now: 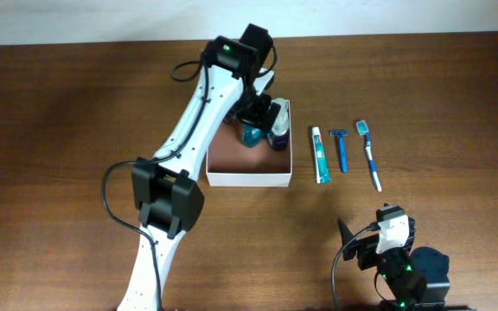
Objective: Pack container
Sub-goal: 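Place the mouthwash bottle into the box beside the soap bottle, then grasp the green Dettol soap bar with the left gripper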
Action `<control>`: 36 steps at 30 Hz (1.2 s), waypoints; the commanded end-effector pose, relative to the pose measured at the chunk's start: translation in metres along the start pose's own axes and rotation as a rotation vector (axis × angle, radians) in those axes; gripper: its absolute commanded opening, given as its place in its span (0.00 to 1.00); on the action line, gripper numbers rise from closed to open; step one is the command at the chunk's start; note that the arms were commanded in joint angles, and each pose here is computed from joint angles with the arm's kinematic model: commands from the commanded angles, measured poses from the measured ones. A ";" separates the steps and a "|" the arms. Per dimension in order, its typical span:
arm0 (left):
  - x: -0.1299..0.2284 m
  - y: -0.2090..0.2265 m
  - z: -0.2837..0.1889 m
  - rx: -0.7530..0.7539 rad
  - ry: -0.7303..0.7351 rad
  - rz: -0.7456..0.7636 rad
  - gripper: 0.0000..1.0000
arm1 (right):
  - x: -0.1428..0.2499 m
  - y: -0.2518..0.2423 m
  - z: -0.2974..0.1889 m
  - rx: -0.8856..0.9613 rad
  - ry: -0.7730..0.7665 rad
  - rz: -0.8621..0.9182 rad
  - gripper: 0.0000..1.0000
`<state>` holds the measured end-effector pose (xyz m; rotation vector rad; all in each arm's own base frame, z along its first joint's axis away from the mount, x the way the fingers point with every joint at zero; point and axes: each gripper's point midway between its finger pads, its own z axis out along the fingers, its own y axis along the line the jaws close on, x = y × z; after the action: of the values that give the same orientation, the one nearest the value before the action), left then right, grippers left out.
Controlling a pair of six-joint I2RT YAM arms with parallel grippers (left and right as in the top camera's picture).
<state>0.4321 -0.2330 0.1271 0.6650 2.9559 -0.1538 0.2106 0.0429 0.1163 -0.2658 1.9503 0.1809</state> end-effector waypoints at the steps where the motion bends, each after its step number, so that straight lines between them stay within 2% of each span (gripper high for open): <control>1: 0.001 0.015 -0.037 0.005 -0.048 -0.042 1.00 | 0.001 -0.002 0.000 0.012 -0.001 0.011 0.99; 6: 0.003 0.029 -0.083 0.047 -0.132 -0.087 1.00 | 0.001 -0.002 0.000 0.012 -0.001 0.011 0.99; 11: 0.014 0.037 -0.136 0.021 -0.238 -0.092 1.00 | 0.001 -0.002 0.000 0.012 -0.001 0.011 0.99; 15: 0.042 0.057 -0.175 -0.131 -0.277 -0.108 1.00 | 0.001 -0.002 0.000 0.012 -0.001 0.011 0.99; 18: 0.070 0.083 -0.183 -0.278 -0.231 -0.138 1.00 | 0.001 -0.002 0.000 0.012 -0.001 0.012 0.99; 21: 0.093 0.099 -0.154 -0.261 -0.103 -0.187 1.00 | 0.001 -0.002 0.000 0.012 -0.001 0.011 0.99; 24: 0.098 0.107 -0.111 -0.188 -0.023 -0.228 1.00 | 0.001 -0.002 0.000 0.012 -0.001 0.011 0.99; 30: 0.104 0.126 -0.023 -0.145 0.032 -0.278 1.00 | 0.001 -0.002 0.000 0.012 -0.001 0.011 0.99; 36: 0.131 0.138 0.035 -0.138 0.104 -0.338 1.00 | 0.001 -0.002 0.000 0.012 -0.001 0.011 0.99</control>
<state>0.3841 -0.0639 0.0825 0.2163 3.0860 0.0837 0.2106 0.0428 0.1163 -0.2652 1.9505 0.1808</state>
